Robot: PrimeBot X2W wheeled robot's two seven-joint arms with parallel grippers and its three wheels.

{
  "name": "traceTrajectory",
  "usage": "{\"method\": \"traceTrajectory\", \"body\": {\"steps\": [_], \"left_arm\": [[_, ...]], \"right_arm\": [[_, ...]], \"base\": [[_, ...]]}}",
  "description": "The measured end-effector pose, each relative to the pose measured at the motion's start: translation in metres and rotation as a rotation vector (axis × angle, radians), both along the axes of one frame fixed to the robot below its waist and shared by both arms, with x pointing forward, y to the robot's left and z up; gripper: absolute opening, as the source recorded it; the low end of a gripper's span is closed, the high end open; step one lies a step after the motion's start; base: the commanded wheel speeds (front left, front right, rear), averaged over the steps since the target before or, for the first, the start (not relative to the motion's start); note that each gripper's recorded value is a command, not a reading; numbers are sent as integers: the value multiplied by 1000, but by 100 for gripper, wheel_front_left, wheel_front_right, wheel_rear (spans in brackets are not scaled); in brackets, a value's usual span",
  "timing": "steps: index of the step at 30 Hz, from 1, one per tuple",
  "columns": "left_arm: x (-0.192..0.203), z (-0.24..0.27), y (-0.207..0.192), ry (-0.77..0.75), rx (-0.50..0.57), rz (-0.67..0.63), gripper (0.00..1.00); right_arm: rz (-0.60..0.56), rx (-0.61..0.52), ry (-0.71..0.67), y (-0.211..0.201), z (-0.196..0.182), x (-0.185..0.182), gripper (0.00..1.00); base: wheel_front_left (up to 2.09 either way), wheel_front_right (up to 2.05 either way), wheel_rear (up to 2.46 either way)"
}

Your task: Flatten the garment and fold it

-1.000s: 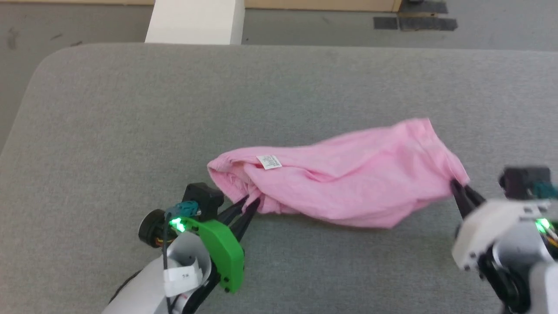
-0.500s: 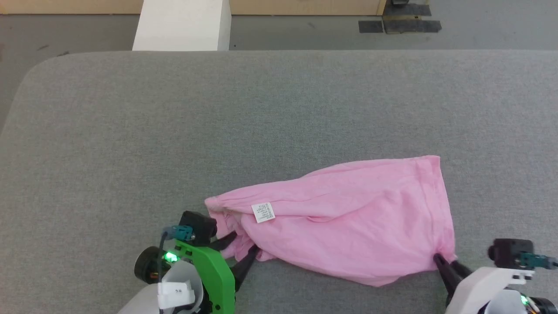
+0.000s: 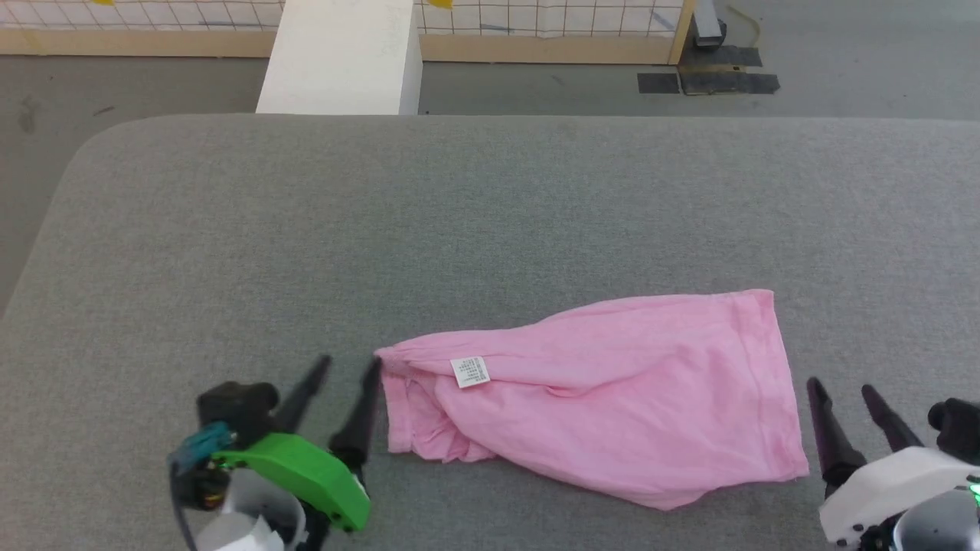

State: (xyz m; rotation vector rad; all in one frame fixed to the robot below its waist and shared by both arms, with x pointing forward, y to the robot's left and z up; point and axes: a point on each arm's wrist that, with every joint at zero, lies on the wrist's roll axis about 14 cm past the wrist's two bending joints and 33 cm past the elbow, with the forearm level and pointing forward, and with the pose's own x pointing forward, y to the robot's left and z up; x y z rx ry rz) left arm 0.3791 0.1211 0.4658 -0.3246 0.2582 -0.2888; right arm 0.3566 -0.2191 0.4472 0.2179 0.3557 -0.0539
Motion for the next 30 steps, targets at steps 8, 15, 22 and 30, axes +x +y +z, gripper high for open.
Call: {"method": "traceTrajectory", "body": {"steps": [8,15,22,30], "left_arm": [[27,26,40,-229,146,158,100],[50,65,49,-380,170,240,100],[52,57,52,-371,163,253,100],[49,50,57,-352,159,271,100]], "right_arm": [[28,-20,31,8,-10,22,100],[40,16,261,10,-55,27,100],[101,35,448,22,-75,29,71],[158,63,465,40,-69,28,0]], "base": [[0,0,0],[0,0,0],[0,0,0],[0,0,0]]}}
